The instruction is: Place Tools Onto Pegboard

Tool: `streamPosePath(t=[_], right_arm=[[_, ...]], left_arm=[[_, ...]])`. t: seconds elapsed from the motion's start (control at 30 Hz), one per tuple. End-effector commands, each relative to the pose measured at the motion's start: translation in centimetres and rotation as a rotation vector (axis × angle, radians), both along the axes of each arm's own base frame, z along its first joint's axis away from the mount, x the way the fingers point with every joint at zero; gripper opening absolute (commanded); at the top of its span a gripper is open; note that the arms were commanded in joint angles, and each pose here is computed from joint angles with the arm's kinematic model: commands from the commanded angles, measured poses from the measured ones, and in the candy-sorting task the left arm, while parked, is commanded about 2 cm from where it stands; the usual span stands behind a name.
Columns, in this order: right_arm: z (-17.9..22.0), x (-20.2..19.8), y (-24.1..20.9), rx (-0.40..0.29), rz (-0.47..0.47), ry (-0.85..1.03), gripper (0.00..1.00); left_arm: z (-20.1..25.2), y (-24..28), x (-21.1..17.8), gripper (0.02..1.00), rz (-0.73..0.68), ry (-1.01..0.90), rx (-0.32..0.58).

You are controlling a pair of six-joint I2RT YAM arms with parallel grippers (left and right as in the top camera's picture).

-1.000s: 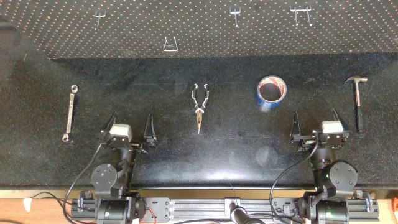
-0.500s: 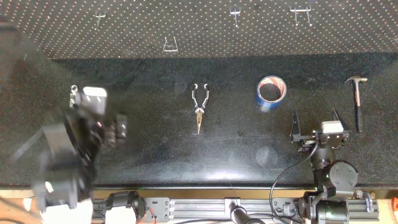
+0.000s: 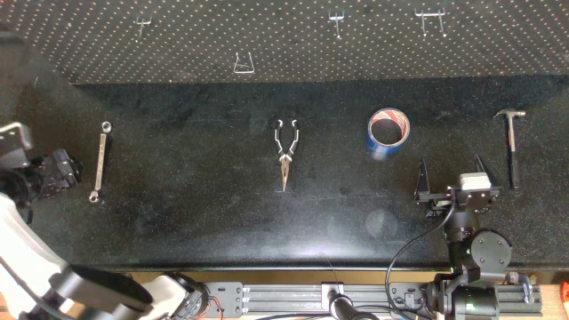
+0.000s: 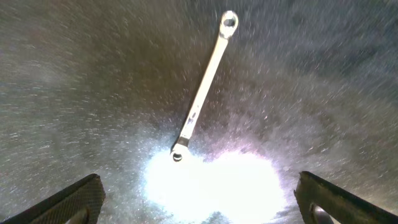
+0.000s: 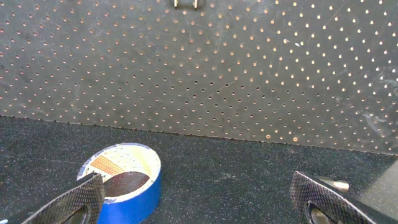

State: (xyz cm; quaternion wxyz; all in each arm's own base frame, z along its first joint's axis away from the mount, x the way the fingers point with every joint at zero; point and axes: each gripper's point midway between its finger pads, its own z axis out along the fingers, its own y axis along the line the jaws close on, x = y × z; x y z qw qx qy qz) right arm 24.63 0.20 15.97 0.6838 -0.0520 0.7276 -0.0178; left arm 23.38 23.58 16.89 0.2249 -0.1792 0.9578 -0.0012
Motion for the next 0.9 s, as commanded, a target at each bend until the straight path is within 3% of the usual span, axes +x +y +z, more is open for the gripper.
streamPosePath(t=[0.03, 0.13, 0.27, 0.57, 0.9], right_arm=[[-0.1, 0.0, -0.2, -0.010, -0.010, -0.002, 0.976], [-0.1, 0.0, -0.2, -0.010, -0.010, -0.002, 0.974], [-0.1, 0.0, -0.2, -0.010, -0.010, -0.002, 0.976], [-0.1, 0.0, -0.2, -0.010, -0.010, -0.002, 0.976], [-0.1, 0.0, -0.2, -0.010, -0.010, -0.002, 0.976]], left_arm=[[-4.0, -0.4, 1.3, 0.996, -0.168, 0.151, 0.009], [-6.6, -2.0, 3.5, 0.996, -0.257, 0.204, -0.016], [-10.8, -2.7, 4.6, 0.993, -0.338, 0.362, 0.021], [-14.1, -0.5, 5.3, 0.996, -0.283, 0.403, 0.055], [-15.7, -1.4, 5.8, 0.996, -0.289, 0.373, -0.029]])
